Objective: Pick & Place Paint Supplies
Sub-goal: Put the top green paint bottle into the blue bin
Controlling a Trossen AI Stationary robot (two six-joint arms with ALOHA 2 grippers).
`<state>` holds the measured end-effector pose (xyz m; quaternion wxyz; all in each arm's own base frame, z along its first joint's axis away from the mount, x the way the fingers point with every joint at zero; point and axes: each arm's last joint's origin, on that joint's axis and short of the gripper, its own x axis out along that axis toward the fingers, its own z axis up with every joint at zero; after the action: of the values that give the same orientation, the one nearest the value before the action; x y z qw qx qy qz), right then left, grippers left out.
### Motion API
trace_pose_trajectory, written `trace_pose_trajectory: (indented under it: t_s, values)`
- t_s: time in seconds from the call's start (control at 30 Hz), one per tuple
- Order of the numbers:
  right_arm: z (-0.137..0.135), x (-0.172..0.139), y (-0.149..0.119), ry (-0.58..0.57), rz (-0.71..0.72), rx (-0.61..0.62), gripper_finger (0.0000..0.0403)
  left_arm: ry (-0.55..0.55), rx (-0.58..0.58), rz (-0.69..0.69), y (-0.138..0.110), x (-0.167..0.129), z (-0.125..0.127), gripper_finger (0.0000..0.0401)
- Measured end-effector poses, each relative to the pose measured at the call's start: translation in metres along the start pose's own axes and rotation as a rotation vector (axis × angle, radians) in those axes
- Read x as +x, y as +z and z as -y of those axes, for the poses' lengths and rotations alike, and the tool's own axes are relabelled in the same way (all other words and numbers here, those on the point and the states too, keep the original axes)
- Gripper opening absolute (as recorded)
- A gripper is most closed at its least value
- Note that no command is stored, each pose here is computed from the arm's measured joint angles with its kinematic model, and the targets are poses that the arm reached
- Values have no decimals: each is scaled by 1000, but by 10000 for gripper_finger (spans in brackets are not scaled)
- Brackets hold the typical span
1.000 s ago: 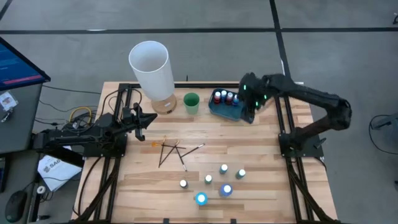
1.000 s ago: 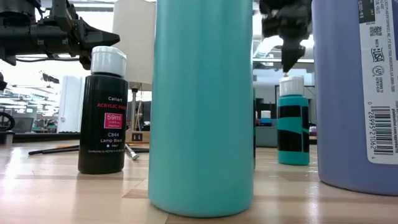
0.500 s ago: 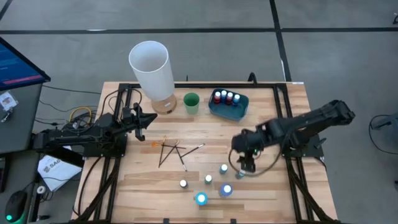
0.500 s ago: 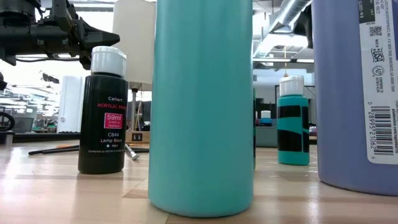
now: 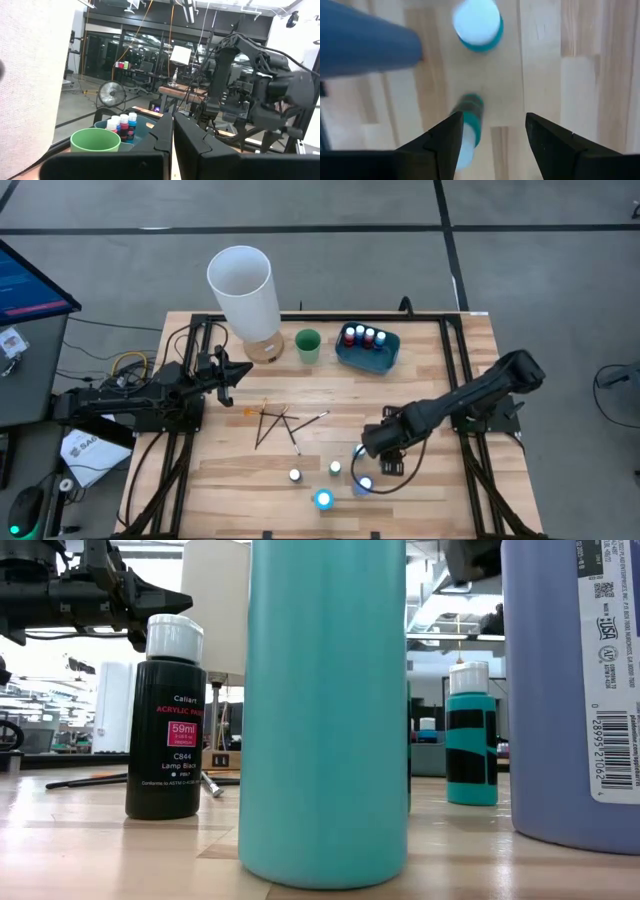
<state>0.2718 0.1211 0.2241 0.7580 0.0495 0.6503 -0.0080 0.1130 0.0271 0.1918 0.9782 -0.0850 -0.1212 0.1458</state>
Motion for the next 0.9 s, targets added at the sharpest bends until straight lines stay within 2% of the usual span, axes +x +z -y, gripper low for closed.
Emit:
trace_pose_trajectory:
  t_s: [0.17,0.43,0.57,0.9]
  values:
    - [-1,5,-3,-14,-57,43,217,0,0,0,0,0,0,2]
    - [0,-11,-3,35,29,51,216,0,0,3,0,0,0,2]
    - [-2,-20,-6,56,56,95,216,-1,-1,7,1,0,0,2]
    - [-22,-15,-14,25,74,60,216,-1,-1,7,1,0,0,2]
